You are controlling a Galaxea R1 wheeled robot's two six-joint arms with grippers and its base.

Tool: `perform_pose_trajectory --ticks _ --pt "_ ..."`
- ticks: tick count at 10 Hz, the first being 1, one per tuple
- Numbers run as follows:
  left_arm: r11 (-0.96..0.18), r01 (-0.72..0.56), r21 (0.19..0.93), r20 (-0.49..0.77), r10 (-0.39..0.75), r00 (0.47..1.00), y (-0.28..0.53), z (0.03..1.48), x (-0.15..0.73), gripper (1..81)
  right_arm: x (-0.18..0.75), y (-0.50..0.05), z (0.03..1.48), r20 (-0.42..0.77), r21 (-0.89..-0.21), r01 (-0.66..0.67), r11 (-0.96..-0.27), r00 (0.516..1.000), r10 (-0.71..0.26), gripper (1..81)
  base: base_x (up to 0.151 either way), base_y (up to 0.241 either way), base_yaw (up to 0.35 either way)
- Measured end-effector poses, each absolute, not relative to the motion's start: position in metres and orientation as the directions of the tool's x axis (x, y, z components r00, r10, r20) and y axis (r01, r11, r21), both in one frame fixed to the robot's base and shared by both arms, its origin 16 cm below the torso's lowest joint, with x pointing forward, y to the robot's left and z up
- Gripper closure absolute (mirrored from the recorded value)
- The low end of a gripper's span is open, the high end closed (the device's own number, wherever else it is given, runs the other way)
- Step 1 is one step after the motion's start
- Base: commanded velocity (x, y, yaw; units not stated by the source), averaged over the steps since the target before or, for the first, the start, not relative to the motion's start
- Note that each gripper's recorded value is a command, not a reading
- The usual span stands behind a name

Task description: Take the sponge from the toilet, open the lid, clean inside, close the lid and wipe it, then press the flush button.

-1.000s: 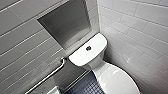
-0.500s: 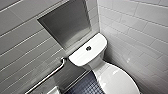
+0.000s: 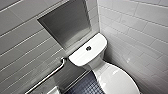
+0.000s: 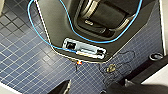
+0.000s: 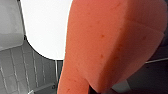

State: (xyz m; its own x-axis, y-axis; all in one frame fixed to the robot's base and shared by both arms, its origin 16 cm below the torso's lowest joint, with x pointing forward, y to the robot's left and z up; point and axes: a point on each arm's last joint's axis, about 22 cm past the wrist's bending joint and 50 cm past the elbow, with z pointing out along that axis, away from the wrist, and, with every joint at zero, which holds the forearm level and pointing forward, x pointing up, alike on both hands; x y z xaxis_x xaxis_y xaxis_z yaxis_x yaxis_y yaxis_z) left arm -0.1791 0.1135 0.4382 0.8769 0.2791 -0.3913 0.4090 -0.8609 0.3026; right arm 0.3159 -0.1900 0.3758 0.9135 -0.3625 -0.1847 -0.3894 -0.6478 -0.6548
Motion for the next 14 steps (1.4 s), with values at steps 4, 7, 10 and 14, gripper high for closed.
perform_pose_trajectory --ticks 4,7,10,14 --pt "-0.861 0.409 0.302 -0.391 0.279 0.877 0.113 0.438 -0.179 1.0 0.399 -0.122 0.374 -0.17 -0.724 -0.218 -0.654 0.976 -0.137 81.1 0.0 0.0 0.0" --pt "-0.86 0.41 0.303 -0.391 0.28 0.877 0.113 0.438 -0.179 1.0 0.463 -0.062 0.381 -0.123 -0.763 -0.093 -0.64 0.992 0.003 81.1 0.0 0.0 0.0" --pt "-0.861 0.41 0.302 -0.391 0.28 0.877 0.114 0.438 -0.179 1.0 0.493 0.008 0.378 -0.103 -0.773 -0.005 -0.634 0.988 0.119 81.1 0.0 0.0 0.0" --pt "-0.861 0.41 0.302 -0.392 0.28 0.876 0.114 0.438 -0.179 1.0 0.518 0.061 0.365 -0.086 -0.753 0.055 -0.656 0.98 0.18 81.1 0.0 0.0 0.0"
